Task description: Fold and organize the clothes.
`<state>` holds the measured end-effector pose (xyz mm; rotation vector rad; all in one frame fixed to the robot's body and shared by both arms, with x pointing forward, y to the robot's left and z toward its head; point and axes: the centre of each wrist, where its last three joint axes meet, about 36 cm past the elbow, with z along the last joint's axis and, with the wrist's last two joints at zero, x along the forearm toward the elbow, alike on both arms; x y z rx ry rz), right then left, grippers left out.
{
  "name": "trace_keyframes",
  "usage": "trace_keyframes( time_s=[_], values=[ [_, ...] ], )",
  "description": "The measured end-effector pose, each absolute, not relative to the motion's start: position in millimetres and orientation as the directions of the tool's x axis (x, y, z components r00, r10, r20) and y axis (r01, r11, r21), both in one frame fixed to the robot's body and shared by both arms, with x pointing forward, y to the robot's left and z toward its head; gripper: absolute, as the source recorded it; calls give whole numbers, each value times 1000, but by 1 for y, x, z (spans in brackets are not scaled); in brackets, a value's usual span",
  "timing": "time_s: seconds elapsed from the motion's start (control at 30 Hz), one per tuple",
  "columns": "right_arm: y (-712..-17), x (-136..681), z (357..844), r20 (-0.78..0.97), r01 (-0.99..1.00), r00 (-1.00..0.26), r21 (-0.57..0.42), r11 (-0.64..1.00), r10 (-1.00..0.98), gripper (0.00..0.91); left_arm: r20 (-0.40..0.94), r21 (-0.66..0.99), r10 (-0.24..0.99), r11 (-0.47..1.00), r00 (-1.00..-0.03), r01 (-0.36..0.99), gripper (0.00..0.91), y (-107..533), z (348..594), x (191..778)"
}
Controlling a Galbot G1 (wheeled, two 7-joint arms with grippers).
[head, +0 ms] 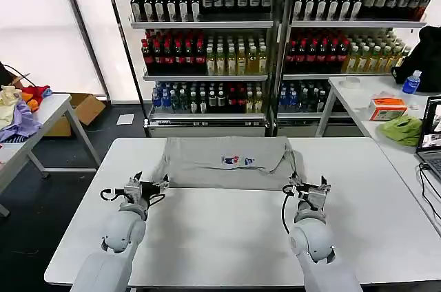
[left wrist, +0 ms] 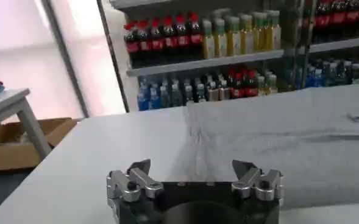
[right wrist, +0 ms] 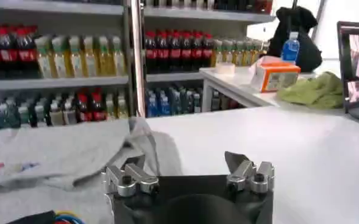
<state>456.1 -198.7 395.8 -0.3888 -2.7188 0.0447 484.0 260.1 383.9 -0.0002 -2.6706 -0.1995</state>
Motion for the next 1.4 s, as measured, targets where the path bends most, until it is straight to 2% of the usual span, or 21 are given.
trace_keyframes(
  time_s=[0.1,0.17,0.2,0.23,0.3,0.4,0.43,0.47,0.5,0.53,0.57,0.67,1.1,1.4],
  values=[
    [-198,457,393,389,261,-880,-87,961,274,907,457,143,-35,989,-889,35,907,262,383,485],
    [-197,460,391,399,261,-875,-87,961,273,846,463,144,-38,989,-885,33,907,263,382,486],
    [-196,461,390,405,259,-873,-87,962,272,756,467,143,-39,989,-883,32,907,263,382,487],
    [-194,462,389,410,257,-871,-86,963,269,655,470,142,-39,989,-882,32,867,264,381,487],
    [-193,463,388,419,254,-868,-85,963,266,534,478,139,-38,990,-878,32,786,264,380,488],
    [-191,466,385,434,252,-863,-80,965,261,252,486,135,-37,990,-873,33,574,264,379,489],
    [-190,467,383,441,251,-859,-79,965,260,60,488,134,-37,990,-872,33,453,265,379,490],
    [-190,467,381,448,250,-856,-77,965,258,0,490,133,-37,991,-871,33,453,265,378,490],
    [-189,467,380,453,249,-854,-74,966,255,0,493,134,-37,990,-869,34,312,265,377,490],
    [-189,467,379,458,248,-852,-71,966,253,0,495,135,-37,990,-868,35,242,266,376,489],
    [-189,467,378,463,247,-850,-70,966,251,0,497,137,-38,990,-867,36,30,266,375,489],
    [-189,465,376,475,244,-845,-65,968,245,0,502,141,-37,989,-864,40,0,267,374,487],
    [-193,452,372,511,247,-826,-50,968,238,0,518,141,-9,987,-855,75,0,263,369,471],
    [-191,425,398,489,244,-841,-40,969,232,0,500,161,-13,984,-866,78,0,260,380,448]
  ],
)
